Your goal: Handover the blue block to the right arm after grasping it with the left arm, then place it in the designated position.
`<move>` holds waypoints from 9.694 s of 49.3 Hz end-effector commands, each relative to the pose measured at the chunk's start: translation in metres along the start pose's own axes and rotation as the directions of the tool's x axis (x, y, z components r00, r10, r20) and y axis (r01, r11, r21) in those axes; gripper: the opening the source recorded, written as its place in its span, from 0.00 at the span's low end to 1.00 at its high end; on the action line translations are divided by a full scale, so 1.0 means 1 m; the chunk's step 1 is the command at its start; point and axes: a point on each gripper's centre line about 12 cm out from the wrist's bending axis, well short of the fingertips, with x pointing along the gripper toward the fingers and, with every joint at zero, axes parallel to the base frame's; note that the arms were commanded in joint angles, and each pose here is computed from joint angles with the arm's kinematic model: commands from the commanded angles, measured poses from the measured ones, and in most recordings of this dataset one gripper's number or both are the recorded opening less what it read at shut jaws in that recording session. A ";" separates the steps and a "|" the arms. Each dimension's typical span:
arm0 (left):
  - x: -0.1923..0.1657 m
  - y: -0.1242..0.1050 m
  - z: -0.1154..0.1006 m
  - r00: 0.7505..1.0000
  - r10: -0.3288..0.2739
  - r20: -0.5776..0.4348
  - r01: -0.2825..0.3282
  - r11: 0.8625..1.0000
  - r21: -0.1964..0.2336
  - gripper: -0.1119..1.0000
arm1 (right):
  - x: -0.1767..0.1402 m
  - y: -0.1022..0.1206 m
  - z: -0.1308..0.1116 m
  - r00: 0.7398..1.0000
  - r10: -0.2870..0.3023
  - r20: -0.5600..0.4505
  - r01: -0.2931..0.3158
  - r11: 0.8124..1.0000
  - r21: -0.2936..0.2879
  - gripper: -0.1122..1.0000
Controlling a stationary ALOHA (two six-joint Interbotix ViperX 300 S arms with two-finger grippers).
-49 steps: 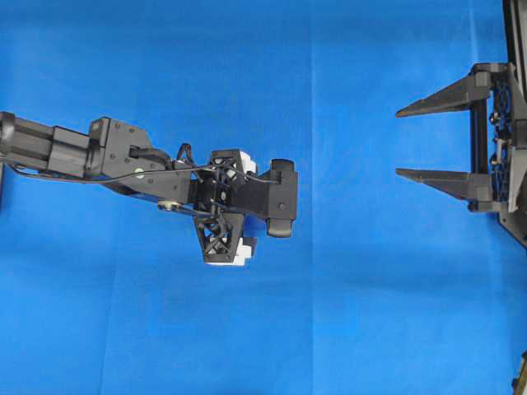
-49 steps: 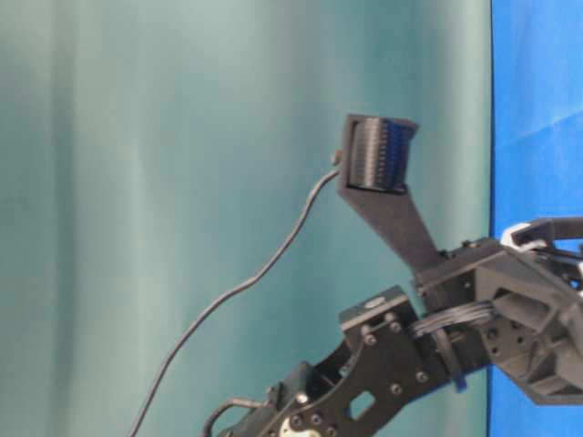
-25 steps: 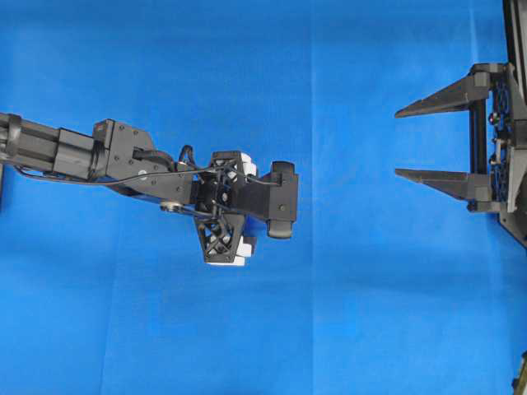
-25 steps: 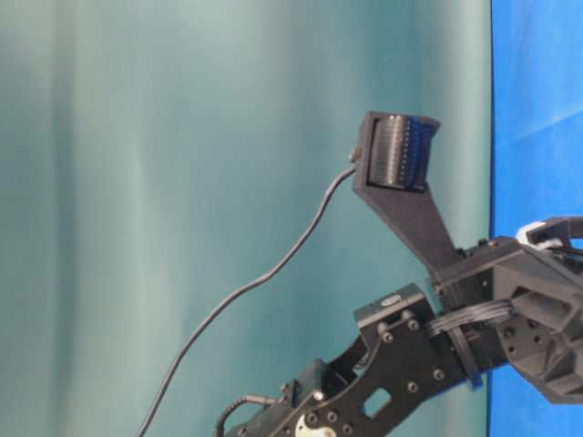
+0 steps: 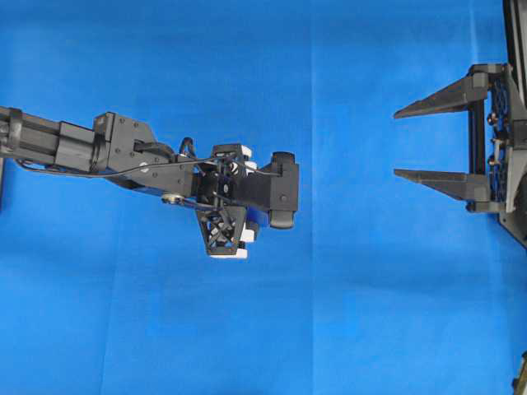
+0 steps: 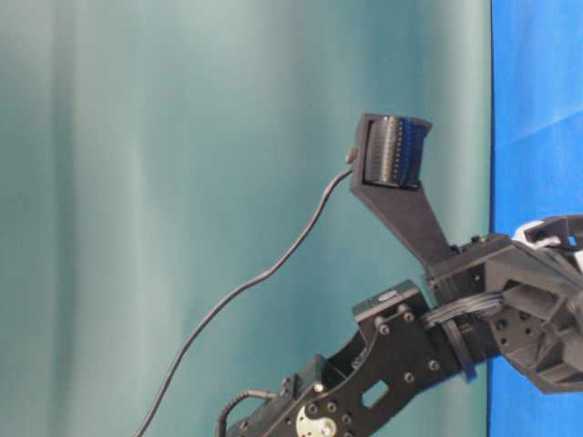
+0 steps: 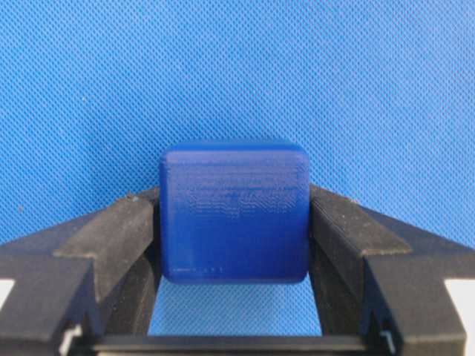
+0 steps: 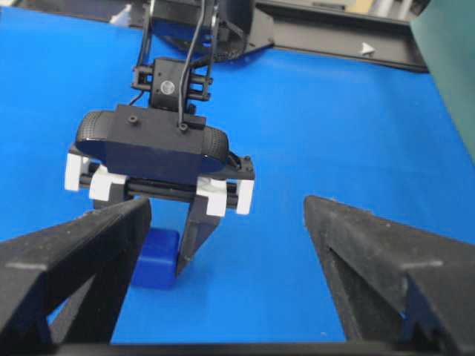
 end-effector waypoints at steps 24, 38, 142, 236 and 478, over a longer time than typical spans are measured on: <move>-0.066 0.000 0.027 0.999 0.002 0.049 -0.002 1.000 0.003 0.54 | 0.002 -0.001 0.009 1.000 -0.003 0.023 0.003 1.000 0.005 0.97; -0.128 0.000 0.047 0.991 0.001 0.136 -0.001 1.000 0.000 0.54 | 0.002 -0.001 0.009 1.000 -0.003 0.022 0.003 1.000 0.006 0.97; -0.212 0.001 0.074 0.987 0.010 0.162 -0.011 1.000 0.002 0.54 | 0.002 -0.001 0.009 1.000 -0.003 0.023 0.003 1.000 0.008 0.97; -0.223 0.012 0.010 0.634 0.006 0.773 0.004 1.000 -0.011 0.54 | 0.004 0.003 0.026 0.996 0.025 0.081 -0.007 0.977 -0.212 0.97; -0.229 0.015 0.010 0.625 0.016 0.781 0.010 1.000 -0.028 0.54 | 0.205 0.012 0.072 0.992 0.116 -0.048 -0.072 0.215 -0.974 0.95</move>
